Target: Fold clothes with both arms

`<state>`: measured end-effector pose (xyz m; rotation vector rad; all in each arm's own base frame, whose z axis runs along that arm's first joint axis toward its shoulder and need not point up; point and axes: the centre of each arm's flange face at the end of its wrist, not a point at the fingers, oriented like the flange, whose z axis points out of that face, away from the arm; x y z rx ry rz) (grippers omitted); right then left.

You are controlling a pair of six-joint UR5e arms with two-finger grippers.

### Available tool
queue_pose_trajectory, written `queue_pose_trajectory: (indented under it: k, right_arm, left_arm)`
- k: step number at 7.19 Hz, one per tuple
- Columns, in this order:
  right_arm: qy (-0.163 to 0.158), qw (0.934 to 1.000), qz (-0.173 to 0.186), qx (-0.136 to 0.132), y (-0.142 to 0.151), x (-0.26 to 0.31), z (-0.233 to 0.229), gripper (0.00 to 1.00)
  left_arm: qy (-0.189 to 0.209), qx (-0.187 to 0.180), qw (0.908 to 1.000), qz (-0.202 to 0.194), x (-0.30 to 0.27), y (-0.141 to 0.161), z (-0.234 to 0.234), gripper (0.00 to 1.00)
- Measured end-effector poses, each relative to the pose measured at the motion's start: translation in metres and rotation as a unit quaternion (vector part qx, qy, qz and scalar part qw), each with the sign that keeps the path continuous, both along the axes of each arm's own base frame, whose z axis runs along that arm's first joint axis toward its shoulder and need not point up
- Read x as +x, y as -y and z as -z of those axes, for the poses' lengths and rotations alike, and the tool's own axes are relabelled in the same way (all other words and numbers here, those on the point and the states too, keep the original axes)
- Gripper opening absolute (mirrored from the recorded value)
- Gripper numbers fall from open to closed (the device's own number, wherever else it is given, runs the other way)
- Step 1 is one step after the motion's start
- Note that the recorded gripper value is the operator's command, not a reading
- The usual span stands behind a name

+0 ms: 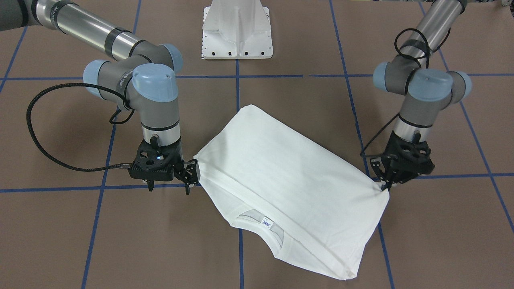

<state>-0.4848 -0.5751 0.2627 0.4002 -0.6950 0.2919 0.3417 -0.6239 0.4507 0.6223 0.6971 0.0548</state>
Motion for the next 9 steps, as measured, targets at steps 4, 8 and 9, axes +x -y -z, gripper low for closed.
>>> queue_pose_trajectory:
  k: [4,8,9]
  right_arm:
    - [0.016,0.9998,0.01,0.007,-0.018,-0.015,0.018,1.0]
    - [0.073,0.9965,-0.041,-0.001,0.026,-0.101,0.067,0.88]
    - [0.081,0.9956,-0.047,0.01,0.035,-0.126,0.066,0.85]
  left_arm:
    - [0.046,-0.006,0.9972,0.058,0.009,0.113,0.022,1.0]
    - [-0.011,0.007,0.9997,0.021,-0.016,0.07,0.034,1.0]
    - [-0.016,0.004,0.9996,0.021,-0.019,0.066,0.032,1.0]
